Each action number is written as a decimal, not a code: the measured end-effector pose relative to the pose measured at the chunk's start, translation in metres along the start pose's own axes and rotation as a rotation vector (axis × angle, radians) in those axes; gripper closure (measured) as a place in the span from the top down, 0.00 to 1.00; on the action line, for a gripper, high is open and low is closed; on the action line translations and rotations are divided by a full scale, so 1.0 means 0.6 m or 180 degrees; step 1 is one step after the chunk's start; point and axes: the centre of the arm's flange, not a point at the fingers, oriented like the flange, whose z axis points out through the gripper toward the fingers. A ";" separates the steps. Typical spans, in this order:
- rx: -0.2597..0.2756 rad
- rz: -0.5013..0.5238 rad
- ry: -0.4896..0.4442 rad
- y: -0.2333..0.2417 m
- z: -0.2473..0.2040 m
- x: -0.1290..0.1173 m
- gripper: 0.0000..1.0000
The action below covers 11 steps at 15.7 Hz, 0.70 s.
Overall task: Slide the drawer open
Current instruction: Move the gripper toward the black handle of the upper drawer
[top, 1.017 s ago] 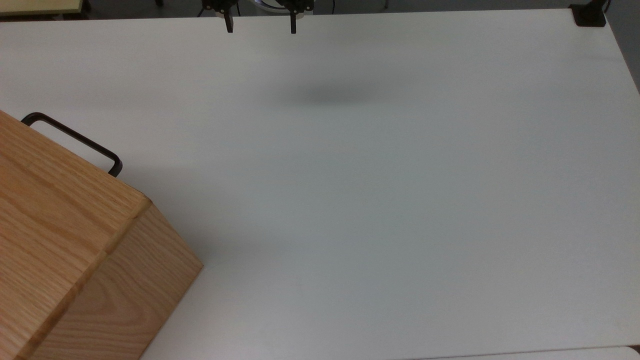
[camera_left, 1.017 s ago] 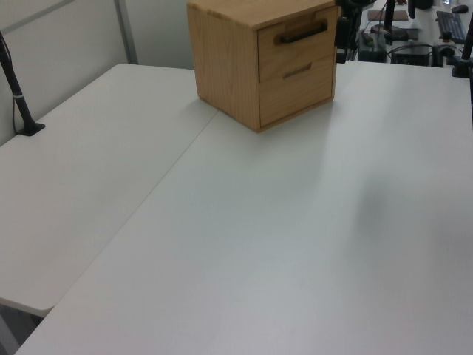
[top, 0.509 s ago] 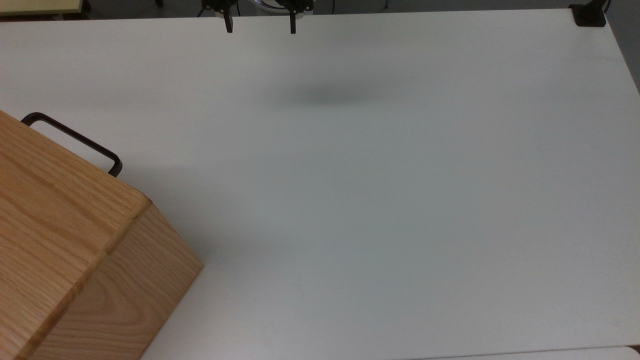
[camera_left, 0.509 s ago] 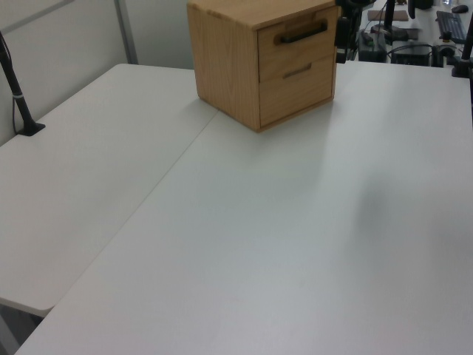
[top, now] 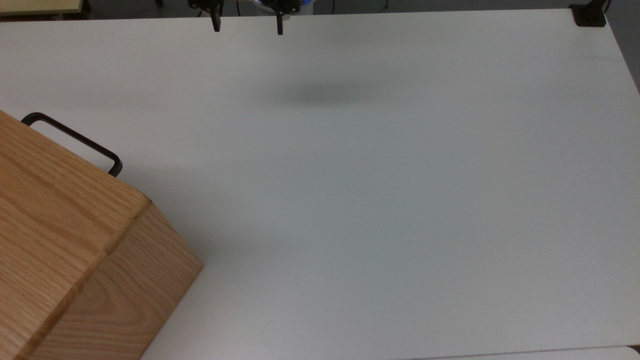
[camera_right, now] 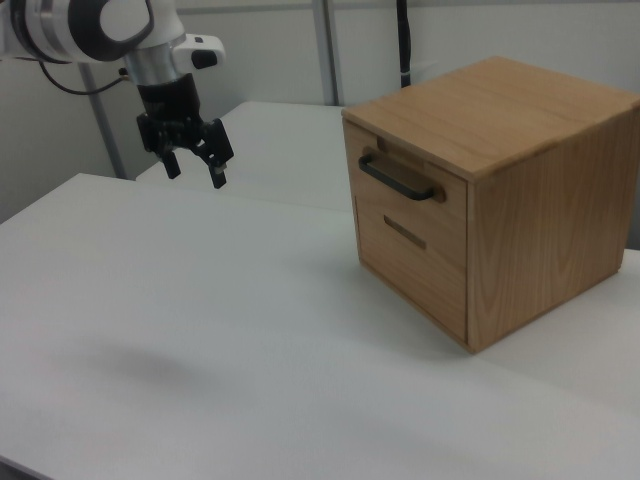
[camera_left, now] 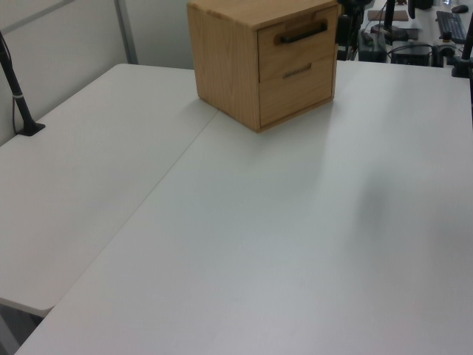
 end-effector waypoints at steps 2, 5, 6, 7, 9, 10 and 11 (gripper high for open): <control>0.0002 0.0380 0.0077 0.020 -0.003 0.005 1.00; 0.0061 0.1352 0.0434 0.080 -0.014 0.027 1.00; 0.0091 0.1687 0.0523 0.099 -0.012 0.035 1.00; 0.0123 0.2026 0.0600 0.119 -0.007 0.043 1.00; 0.0184 0.2616 0.0757 0.170 0.005 0.058 0.97; 0.0212 0.2837 0.0808 0.193 0.009 0.061 0.97; 0.0255 0.3062 0.0842 0.215 0.013 0.063 0.95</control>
